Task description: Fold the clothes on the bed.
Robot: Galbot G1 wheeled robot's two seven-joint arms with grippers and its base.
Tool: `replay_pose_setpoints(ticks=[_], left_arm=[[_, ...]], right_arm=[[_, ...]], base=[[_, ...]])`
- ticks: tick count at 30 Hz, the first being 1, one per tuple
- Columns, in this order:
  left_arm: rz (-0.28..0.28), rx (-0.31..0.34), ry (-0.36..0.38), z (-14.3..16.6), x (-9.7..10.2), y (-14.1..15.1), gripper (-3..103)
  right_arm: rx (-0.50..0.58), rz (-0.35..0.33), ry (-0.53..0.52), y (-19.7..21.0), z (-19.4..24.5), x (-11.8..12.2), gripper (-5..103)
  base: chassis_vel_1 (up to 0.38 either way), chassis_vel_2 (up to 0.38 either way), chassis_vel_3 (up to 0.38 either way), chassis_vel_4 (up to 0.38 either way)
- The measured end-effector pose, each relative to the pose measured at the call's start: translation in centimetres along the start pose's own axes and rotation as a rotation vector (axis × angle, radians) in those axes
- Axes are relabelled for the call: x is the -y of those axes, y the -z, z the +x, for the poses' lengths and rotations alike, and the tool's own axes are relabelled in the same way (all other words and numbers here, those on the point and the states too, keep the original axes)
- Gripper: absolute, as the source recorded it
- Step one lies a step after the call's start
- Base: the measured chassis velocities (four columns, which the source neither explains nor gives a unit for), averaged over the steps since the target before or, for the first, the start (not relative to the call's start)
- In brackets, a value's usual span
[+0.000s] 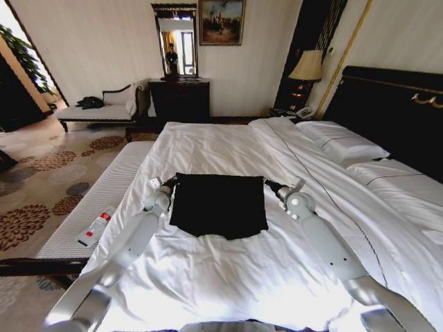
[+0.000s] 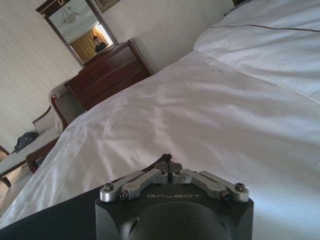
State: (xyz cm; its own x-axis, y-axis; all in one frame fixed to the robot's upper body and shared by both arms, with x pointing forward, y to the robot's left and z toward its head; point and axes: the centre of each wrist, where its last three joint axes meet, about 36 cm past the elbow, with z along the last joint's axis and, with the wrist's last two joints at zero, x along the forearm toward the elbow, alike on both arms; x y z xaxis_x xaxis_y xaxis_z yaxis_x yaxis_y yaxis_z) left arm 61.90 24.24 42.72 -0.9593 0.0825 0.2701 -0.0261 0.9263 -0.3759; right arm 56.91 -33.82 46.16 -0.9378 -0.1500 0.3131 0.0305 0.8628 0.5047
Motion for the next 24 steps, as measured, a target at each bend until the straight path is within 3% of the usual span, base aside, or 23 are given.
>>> replay_pose_setpoints(ticks=[3,15,17,24], left_arm=[[-0.011,-0.024,-0.008,0.3,-0.1,-2.5,1],[-0.021,-0.013,-0.008,2.1,-1.4,-5.2,1],[-0.017,-0.003,-0.016,3.4,-1.9,-5.7,1],[-0.084,0.033,-0.041,8.0,-3.7,-7.4,1]], right_arm=[[0.013,0.069,0.020,-2.6,0.2,0.6,0],[0.015,0.120,0.031,-8.1,2.8,2.6,0],[0.019,0.124,0.034,-9.2,4.3,2.9,0],[0.047,0.142,0.075,-10.6,8.2,2.3,0]], base=[[0.000,0.000,0.000,0.000],[0.000,0.000,0.000,0.000],[0.000,0.000,0.000,0.000],[0.000,0.000,0.000,0.000]])
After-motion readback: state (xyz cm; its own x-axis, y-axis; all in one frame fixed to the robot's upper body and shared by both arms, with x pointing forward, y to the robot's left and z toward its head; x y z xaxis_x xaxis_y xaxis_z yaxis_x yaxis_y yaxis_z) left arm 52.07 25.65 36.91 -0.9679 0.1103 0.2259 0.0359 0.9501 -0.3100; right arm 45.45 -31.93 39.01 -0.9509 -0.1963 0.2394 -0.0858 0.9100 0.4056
